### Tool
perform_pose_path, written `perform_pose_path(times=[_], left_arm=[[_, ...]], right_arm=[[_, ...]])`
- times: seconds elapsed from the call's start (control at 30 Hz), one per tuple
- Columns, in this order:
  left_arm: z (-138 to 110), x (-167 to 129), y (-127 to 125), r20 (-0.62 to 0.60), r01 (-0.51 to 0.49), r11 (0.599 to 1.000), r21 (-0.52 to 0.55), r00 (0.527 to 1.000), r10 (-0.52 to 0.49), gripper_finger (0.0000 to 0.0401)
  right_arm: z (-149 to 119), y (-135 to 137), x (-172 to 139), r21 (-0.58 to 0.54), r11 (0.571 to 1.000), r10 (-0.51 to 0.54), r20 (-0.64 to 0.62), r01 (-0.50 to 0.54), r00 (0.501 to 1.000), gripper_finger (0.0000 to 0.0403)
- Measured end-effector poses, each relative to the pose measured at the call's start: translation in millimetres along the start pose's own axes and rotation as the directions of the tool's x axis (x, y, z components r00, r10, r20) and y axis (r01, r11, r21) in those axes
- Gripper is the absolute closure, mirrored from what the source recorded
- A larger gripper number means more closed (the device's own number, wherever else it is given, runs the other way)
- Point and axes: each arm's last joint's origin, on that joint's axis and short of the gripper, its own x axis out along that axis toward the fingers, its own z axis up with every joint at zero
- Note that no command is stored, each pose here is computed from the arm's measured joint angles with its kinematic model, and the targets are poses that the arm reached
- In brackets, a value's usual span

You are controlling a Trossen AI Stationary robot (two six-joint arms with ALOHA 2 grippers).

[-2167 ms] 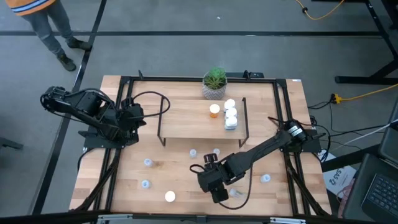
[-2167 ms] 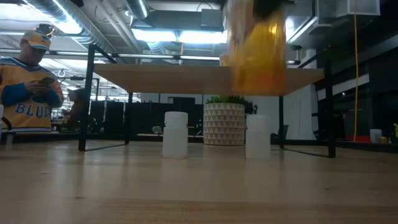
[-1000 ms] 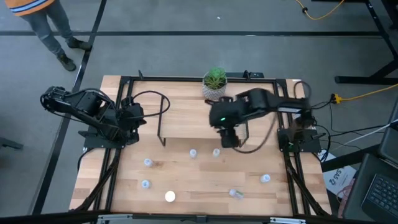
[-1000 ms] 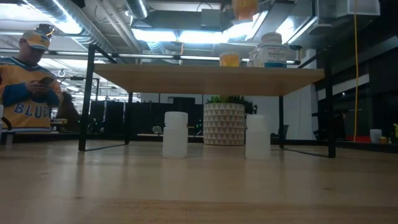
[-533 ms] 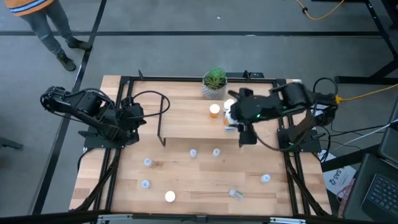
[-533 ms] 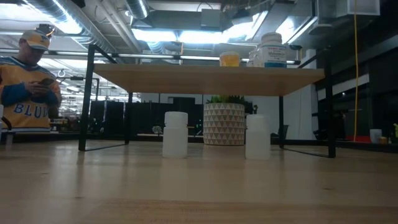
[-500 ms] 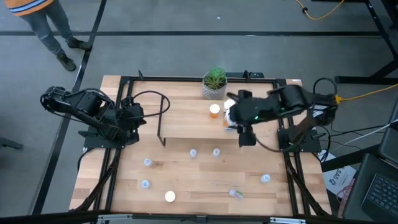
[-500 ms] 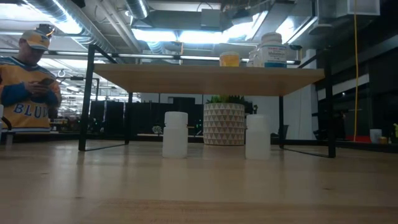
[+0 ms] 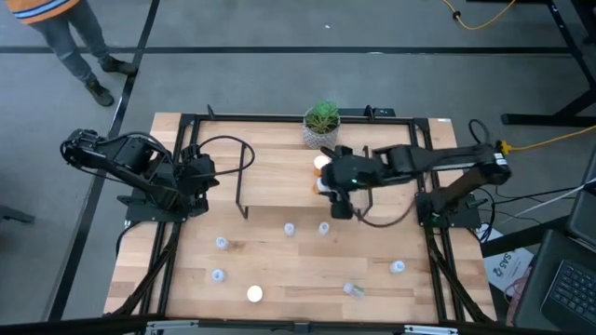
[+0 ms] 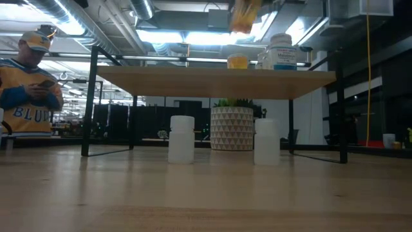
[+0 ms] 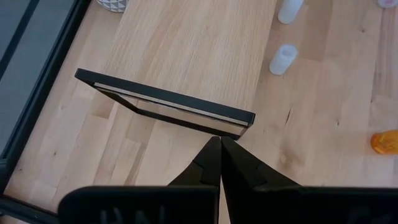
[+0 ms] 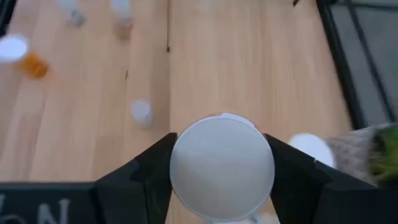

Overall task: Pick and place medicine bottles onto shelf by color
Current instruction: Put the top orange pill bottle on the shelf aligned with the other orange pill bottle

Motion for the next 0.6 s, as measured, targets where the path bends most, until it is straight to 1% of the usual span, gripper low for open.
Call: perform_pose_path(times=[0.1, 0.2, 0.27, 0.4, 0.47, 0.6], left_arm=[[0, 0, 0, 0.0, 0.0, 1.0, 0.0, 1.0, 0.0, 0.0401], [0, 0, 0, 0.0, 0.0, 1.0, -0.001, 1.0, 0.0, 0.0401], [0, 0, 0, -0.001, 0.0, 1.0, 0.0, 1.0, 0.0, 0.0401], [0, 0, 0, -0.001, 0.0, 1.0, 0.0, 1.0, 0.0, 0.0401], [0, 0, 0, -0.001, -0.001, 1.0, 0.0, 1.0, 0.001, 0.0401], [0, 0, 0, -0.001, 0.0, 1.0, 0.0, 1.0, 0.0, 0.0401]], right_arm=[[-4, -8, 18, 0.029, 0.998, 0.047, -0.034, -0.046, 0.998, 0.0192], [-8, -20, 25, 0.104, 0.994, 0.031, -0.093, -0.021, 0.995, 0.0192], [-8, -27, 29, 0.143, 0.99, 0.024, -0.104, -0.008, 0.994, 0.0192], [-10, -34, 39, 0.187, 0.982, 0.034, -0.14, -0.007, 0.99, 0.0192], [-13, -35, 48, 0.193, 0.981, 0.057, -0.187, -0.02, 0.981, 0.0192], [-14, -35, 56, 0.174, 0.985, 0.06, -0.202, -0.024, 0.978, 0.0192]])
